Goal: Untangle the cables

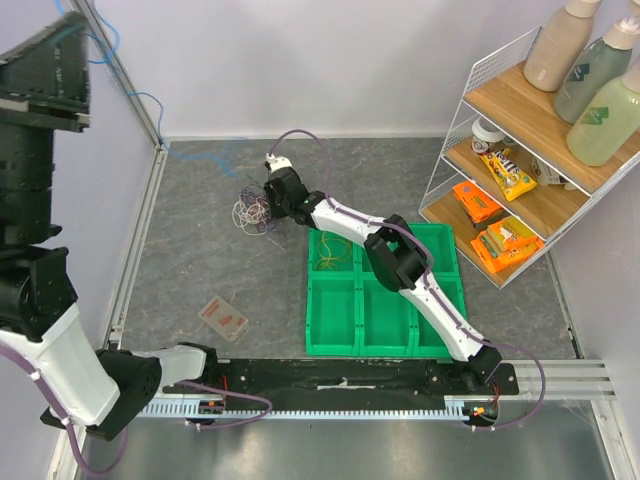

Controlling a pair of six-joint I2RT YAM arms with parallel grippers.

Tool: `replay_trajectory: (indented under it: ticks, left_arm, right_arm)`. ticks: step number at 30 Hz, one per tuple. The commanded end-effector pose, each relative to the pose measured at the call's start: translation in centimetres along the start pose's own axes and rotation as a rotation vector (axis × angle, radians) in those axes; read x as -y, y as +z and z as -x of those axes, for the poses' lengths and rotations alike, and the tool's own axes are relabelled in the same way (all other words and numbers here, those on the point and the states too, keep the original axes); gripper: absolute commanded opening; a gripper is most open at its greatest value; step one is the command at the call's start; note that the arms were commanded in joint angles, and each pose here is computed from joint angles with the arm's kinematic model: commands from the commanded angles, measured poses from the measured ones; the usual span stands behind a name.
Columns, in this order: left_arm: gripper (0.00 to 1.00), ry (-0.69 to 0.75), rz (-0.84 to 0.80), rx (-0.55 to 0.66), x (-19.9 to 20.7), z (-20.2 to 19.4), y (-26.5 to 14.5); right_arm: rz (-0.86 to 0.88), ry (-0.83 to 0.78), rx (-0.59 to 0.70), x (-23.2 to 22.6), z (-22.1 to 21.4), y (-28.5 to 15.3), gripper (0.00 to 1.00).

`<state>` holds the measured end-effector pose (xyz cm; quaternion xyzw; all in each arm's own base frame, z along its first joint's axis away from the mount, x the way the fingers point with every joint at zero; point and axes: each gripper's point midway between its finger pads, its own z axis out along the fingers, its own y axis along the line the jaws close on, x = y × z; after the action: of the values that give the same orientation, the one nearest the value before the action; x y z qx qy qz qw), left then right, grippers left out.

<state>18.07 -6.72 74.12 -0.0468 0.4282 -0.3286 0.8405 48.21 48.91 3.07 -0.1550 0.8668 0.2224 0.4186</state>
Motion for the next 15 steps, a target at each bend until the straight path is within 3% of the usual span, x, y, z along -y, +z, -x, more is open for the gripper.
replay_trajectory:
  ticks: [1, 7, 11, 15]
  left_arm:
    - [0.02, -0.038, -0.147, 0.202, 4.3, 6.4, -1.3]
    - [0.02, -0.066, -0.086, 0.096, 2.2, 2.5, 0.1]
    - [0.02, -0.031, -0.014, -0.025, -0.3, -1.6, 0.7]
    - [0.02, -0.060, -0.044, -0.150, -0.7, -5.7, 0.4]
  right_arm:
    - [-0.048, 0.006, -0.013, 2.2, 0.9, -0.2, 0.31]
    - [-0.016, -0.012, -0.025, 0.8, 4.2, -4.0, 0.54]
    - [0.062, -0.072, 0.002, -1.2, 9.6, -11.3, 0.73]
    - [0.161, -0.171, 0.019, -2.9, 12.1, -18.7, 0.98]
